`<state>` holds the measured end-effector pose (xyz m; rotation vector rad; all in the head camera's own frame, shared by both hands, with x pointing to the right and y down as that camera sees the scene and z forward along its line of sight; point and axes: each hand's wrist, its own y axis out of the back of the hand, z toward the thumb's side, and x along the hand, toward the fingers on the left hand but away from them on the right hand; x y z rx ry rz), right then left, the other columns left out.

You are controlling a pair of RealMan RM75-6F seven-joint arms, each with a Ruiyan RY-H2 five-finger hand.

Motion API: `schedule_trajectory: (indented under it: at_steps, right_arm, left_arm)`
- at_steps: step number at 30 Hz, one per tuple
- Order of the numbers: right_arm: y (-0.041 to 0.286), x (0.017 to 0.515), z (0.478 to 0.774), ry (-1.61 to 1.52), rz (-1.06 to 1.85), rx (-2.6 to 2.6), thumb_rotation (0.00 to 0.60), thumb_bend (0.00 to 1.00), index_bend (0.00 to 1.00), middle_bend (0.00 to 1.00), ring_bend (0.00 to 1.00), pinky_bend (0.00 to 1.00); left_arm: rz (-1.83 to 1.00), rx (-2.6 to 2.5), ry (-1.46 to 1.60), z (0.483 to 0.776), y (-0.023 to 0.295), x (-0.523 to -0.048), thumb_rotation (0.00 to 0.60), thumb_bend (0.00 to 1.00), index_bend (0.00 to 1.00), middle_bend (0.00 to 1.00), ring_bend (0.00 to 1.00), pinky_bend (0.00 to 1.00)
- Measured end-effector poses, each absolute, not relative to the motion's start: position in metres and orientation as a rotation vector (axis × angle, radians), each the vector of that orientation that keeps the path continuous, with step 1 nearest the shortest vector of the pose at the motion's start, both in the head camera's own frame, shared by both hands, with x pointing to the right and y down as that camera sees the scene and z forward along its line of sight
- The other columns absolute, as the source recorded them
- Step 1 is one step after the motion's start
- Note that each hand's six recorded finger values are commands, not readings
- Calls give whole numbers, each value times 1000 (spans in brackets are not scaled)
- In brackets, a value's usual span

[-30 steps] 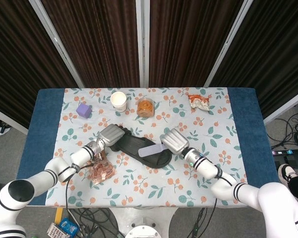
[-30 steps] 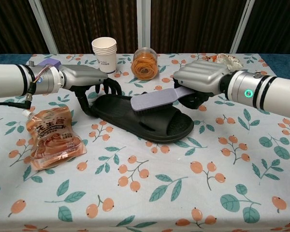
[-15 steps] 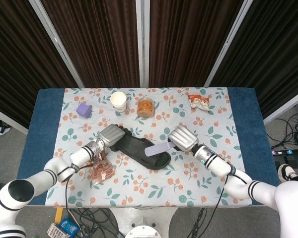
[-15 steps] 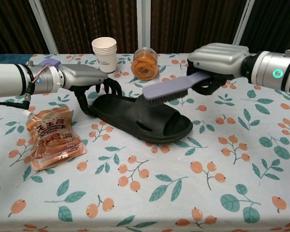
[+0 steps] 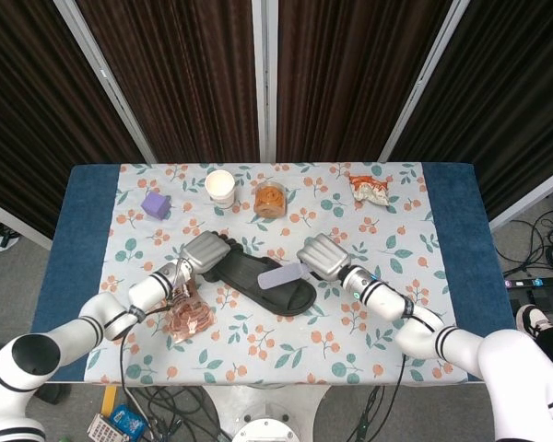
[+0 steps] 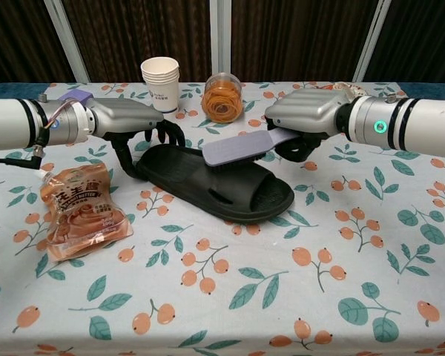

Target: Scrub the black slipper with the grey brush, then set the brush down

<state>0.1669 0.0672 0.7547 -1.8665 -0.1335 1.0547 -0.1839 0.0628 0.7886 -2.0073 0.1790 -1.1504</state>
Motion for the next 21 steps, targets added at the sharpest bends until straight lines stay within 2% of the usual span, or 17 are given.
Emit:
schedule_trajectory:
  at_steps: [8,14,21]
  right_arm:
    - [81,200,737,-114,1022,-1885,600,732,1000,1000,1000,1000]
    - [62,189,722,-252,961,-1902,600,730,1000,1000,1000,1000]
    - [48,163,741,-242,995,-1881,600,729,1000,1000,1000,1000]
  left_arm:
    - [-1138,-1996,177,786,60,-182,600,259,405,448,294,335]
    - [-1130,-1990,169,785,61,-179,600,259,405,447,294,335]
    - [-1128,-1988,168,785,63,-179,600,259,405,447,294,335]
